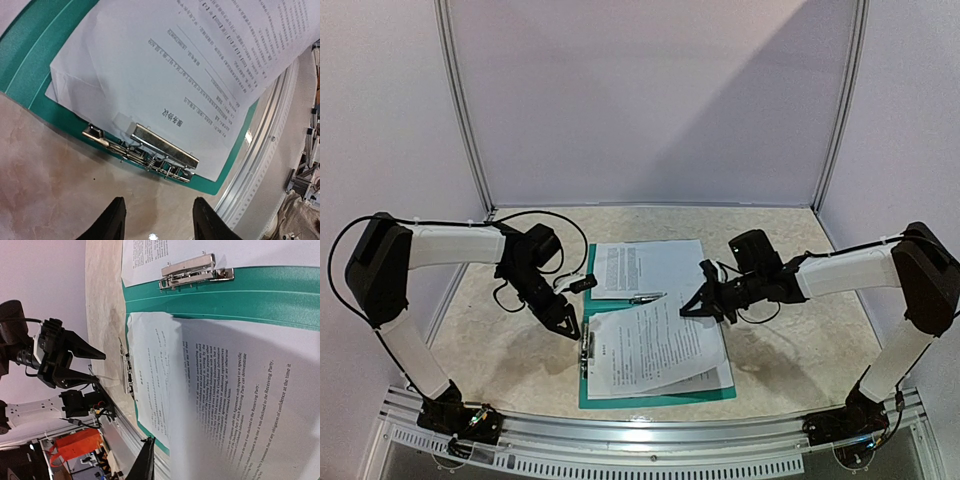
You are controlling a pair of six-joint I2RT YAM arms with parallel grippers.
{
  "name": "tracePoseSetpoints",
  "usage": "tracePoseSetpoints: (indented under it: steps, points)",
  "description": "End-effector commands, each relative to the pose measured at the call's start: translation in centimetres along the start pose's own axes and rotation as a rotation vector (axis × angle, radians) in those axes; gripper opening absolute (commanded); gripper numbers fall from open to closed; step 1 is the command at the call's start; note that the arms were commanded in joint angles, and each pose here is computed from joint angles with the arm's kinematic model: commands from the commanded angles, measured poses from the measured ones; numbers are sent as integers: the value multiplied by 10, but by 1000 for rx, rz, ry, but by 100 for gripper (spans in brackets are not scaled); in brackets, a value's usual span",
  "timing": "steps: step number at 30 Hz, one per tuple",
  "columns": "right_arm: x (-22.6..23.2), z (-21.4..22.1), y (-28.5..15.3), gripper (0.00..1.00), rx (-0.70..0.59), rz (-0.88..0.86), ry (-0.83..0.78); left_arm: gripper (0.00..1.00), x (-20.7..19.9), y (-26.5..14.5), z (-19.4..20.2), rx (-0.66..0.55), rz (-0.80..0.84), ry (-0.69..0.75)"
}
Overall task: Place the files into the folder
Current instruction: Insert the spring clip onto the folder.
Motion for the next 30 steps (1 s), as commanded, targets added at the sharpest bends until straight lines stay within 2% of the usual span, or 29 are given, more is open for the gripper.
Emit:
tracePoseSetpoints:
  steps: [1, 2, 4, 6, 7, 13, 23, 30]
  points:
    - [-4, 0, 6, 26, 8, 30, 18, 48, 1, -7, -4, -30, -2, 16]
    - [-9, 3, 5, 40, 20, 61, 31, 48, 0, -8, -4, -31, -3, 17]
    - [-14, 6, 3, 59, 32, 105, 35, 48, 0, -8, -5, -35, -5, 21]
    - [-18, 7, 1, 88, 36, 138, 38, 48, 0, -9, -5, -36, -4, 20]
    - [-18, 7, -2, 97, 35, 156, 32, 48, 0, -9, -5, -36, -5, 20]
    - [-21, 7, -12, 99, 80, 312, 7, 48, -1, -10, -6, -39, -8, 26]
    - [-46, 7, -38, 99, 206, 666, -87, 49, -1, -14, -5, -47, -21, 32]
    - [-62, 6, -52, 97, 182, 800, -123, 49, -2, -15, -6, -50, -23, 35]
Point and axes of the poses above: each gripper's point midway between its finger pads, its own y axis out along the fingers, its own x axis along the line the jaws close on, z = x × y, the point moved 4 cm from there along -y, back along the fingers, and after that the axes turned 7 degrees about -y, right-handed, at the moved point
